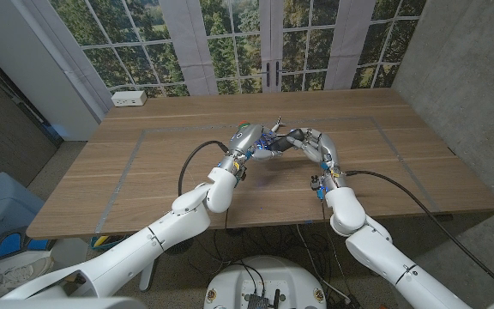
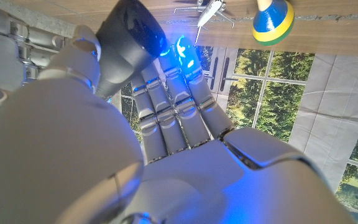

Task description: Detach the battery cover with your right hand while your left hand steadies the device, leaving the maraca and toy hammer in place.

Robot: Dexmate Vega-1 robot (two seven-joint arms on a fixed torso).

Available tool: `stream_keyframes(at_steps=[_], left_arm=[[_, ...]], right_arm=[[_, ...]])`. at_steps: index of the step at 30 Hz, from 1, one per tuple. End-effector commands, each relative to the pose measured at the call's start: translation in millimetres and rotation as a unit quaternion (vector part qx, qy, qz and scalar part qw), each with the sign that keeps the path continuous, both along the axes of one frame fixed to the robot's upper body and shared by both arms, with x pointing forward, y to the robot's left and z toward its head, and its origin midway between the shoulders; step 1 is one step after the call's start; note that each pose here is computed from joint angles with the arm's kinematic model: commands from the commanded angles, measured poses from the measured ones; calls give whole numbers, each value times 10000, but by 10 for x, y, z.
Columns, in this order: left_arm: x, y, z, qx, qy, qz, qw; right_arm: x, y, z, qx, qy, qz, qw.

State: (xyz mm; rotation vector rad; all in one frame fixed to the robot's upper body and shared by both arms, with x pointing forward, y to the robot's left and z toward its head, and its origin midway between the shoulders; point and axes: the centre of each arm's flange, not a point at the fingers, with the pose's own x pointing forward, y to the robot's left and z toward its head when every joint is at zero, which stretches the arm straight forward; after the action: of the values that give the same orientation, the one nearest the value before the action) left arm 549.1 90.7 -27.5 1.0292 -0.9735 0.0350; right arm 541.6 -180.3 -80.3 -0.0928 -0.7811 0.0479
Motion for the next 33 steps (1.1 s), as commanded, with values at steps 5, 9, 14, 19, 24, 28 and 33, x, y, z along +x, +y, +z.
stream_keyframes(at_steps=[5,9,14,19,24,28,33], left_arm=[[-10,44,19,-56,-64,-28,10000],[-14,58,30,-76,-82,-34,9999],[-18,69,35,-98,-107,-47,9999],[-25,81,43,-116,-138,-56,9998],[-22,90,51,-136,-149,-60,9998],[-15,97,55,-157,-157,-63,9997],[-5,101,57,-176,-146,-74,9997]], right_arm=[[20,4,-4,193,-114,-274,9994],[18,19,6,71,-173,-420,9989],[25,29,12,27,-191,-476,9987],[27,39,19,-2,-234,-511,9984],[39,41,29,40,-249,-488,9985],[57,34,34,147,-235,-384,9989],[88,12,30,316,-193,-227,9991]])
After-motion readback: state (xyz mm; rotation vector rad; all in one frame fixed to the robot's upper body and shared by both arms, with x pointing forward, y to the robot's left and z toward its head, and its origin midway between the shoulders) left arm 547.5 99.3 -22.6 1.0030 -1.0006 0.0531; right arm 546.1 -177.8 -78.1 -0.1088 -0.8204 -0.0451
